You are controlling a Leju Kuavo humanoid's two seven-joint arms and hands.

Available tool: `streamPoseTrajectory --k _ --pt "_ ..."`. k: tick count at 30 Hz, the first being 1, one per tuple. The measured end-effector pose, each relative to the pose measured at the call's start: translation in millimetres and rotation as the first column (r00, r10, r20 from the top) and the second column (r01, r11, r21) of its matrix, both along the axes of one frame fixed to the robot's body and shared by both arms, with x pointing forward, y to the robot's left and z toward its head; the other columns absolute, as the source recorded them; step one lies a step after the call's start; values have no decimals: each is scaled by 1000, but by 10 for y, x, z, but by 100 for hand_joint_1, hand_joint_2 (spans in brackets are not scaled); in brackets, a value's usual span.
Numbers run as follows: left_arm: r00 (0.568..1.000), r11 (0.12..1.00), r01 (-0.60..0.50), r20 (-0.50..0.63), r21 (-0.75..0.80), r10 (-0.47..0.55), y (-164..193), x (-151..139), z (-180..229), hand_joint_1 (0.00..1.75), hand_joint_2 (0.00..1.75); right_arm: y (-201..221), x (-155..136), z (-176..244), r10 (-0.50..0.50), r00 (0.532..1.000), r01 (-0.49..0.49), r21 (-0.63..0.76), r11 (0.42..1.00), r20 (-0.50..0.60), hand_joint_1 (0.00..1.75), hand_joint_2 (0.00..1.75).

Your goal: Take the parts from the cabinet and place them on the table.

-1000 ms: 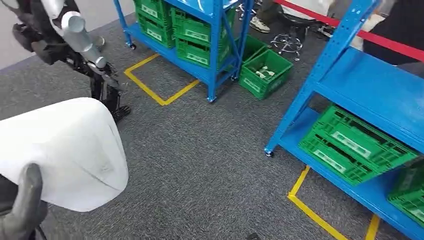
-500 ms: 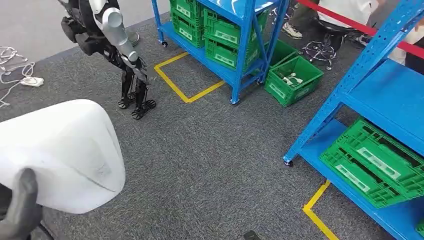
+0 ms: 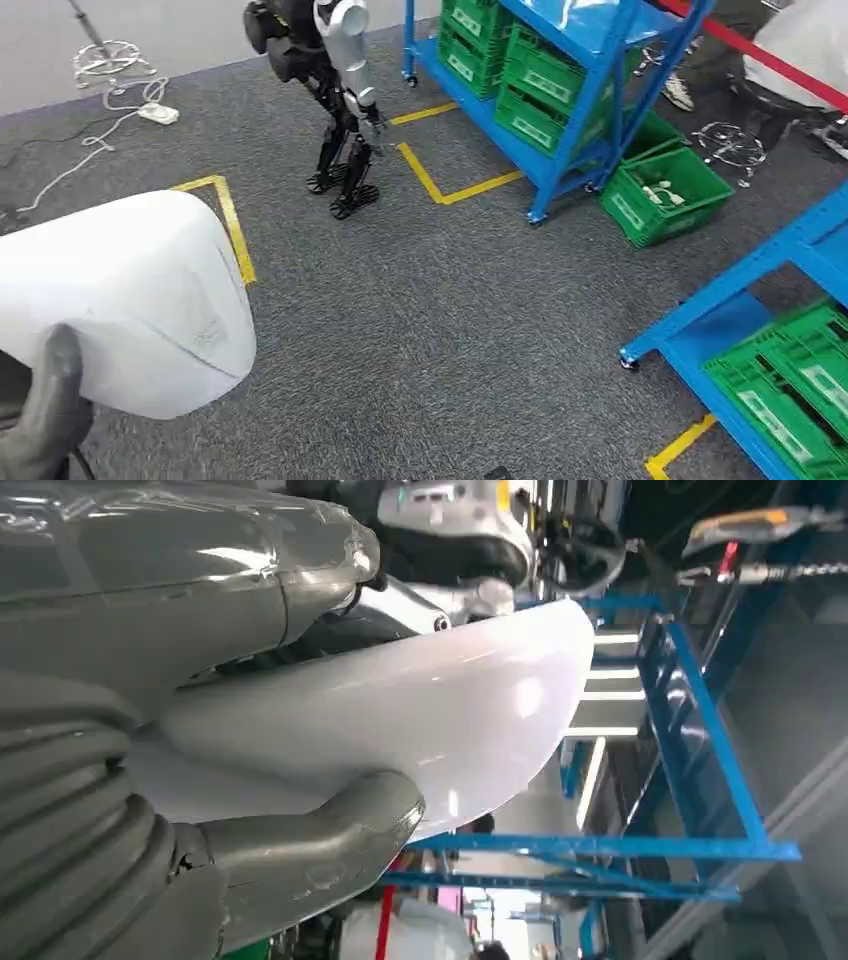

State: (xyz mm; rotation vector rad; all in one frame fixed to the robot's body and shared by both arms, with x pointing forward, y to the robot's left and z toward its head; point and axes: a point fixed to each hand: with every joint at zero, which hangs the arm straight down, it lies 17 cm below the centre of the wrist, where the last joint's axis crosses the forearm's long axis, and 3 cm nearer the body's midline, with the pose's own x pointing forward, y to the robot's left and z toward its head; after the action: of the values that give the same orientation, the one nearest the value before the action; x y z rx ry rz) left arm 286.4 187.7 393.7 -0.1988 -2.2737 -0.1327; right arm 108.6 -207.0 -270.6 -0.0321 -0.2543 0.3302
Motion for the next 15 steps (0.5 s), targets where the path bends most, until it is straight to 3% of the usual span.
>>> streamPoseTrajectory --k 15 --pt "999 999 37 39 -28 -36 -8 -31 46 175 175 -138 48 -7 -50 999 50 -20 999 4 0 175"
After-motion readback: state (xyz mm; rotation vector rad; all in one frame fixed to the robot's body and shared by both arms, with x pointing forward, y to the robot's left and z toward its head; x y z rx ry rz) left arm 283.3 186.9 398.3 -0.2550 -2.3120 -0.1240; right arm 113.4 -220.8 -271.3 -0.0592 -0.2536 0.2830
